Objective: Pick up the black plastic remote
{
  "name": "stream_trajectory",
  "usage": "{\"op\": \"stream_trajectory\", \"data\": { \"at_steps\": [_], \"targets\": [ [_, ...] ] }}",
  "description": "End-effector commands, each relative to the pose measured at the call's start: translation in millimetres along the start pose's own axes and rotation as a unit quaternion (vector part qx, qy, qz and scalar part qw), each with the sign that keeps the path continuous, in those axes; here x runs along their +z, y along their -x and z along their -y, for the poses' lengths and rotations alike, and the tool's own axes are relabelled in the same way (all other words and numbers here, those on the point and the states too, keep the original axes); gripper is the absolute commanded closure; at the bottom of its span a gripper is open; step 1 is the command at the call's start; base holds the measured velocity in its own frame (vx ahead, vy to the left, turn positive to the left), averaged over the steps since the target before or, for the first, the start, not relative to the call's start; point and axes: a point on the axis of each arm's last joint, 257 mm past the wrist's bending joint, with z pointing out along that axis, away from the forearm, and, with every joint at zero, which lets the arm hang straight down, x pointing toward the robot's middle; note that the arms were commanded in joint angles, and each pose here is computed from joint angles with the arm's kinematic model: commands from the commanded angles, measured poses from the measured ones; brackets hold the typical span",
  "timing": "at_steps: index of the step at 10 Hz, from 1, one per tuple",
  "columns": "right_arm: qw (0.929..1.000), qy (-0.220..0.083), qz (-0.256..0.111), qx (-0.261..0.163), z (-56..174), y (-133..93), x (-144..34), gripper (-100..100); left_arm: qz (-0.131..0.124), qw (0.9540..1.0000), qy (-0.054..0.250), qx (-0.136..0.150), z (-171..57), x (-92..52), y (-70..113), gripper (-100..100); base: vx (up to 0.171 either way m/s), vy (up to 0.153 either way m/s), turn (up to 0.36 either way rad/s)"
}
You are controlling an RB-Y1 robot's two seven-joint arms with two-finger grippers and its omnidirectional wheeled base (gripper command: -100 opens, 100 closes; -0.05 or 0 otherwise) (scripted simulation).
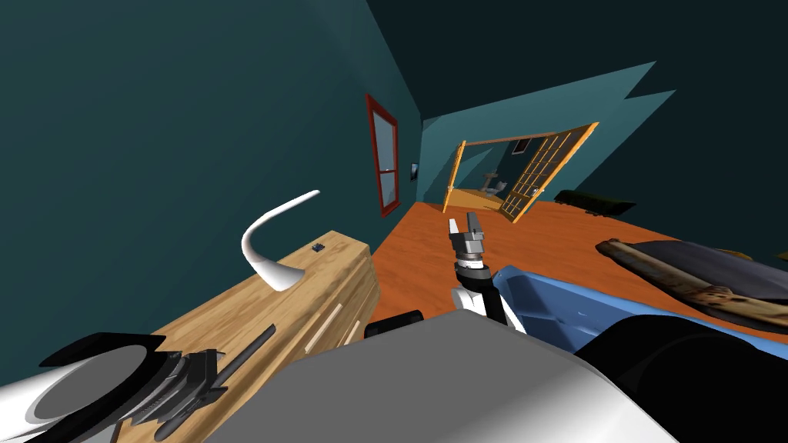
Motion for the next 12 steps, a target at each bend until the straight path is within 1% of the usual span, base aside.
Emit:
{"op": "stream_trajectory", "data": {
  "at_steps": [1, 2, 6, 7, 8, 10, 11, 12],
  "targets": [
    [1.0, 0.0, 0.0, 0.0, 0.0, 0.0, 0.0, 0, 0.0, 1.0, 0.0, 0.0, 0.0, 0.0, 0.0, -100, -0.011, -0.006, -0.01],
    [1.0, 0.0, 0.0, 0.0, 0.0, 0.0, 0.0, 0, 0.0, 1.0, 0.0, 0.0, 0.4, 0.6, 0.3, 100, 0.0, 0.0, 0.0],
    [1.0, 0.0, 0.0, 0.0, 0.0, 0.0, 0.0, 0, 0.0, 1.0, 0.0, -0.001, -0.1, 0.8, 0.6, 100, 0.0, 0.0, 0.0],
    [1.0, 0.0, 0.0, 0.0, 0.0, 0.0, 0.0, 0, 0.0, 1.0, 0.001, -0.001, -0.2, 0.8, 0.6, 0, 0.0, 0.0, 0.0],
    [1.0, 0.0, 0.0, 0.0, 0.0, 0.0, 0.0, 0, -0.001, 1.0, 0.0, 0.005, -1.0, -6.4, -4.7, 100, 0.017, 0.014, 0.064],
    [1.0, 0.0, 0.0, 0.0, 0.0, 0.1, 0.0, 0, -0.001, 0.9999, 0.001, 0.013, -2.8, -15.7, -10.1, 100, 0.031, 0.019, 0.101],
    [1.0, 0.0, 0.0, 0.0, 0.0, 0.0, 0.0, 0, -0.001, 0.9999, 0.0, 0.011, -2.5, -12.9, -8.6, 100, 0.016, 0.006, 0.018],
    [1.0, 0.0, 0.0, 0.0, 0.0, 0.0, 0.0, 0, -0.001, 0.9999, 0.001, 0.01, -2.9, -13.6, -8.9, 0, 0.0, 0.0, 0.0]
  ]
}}
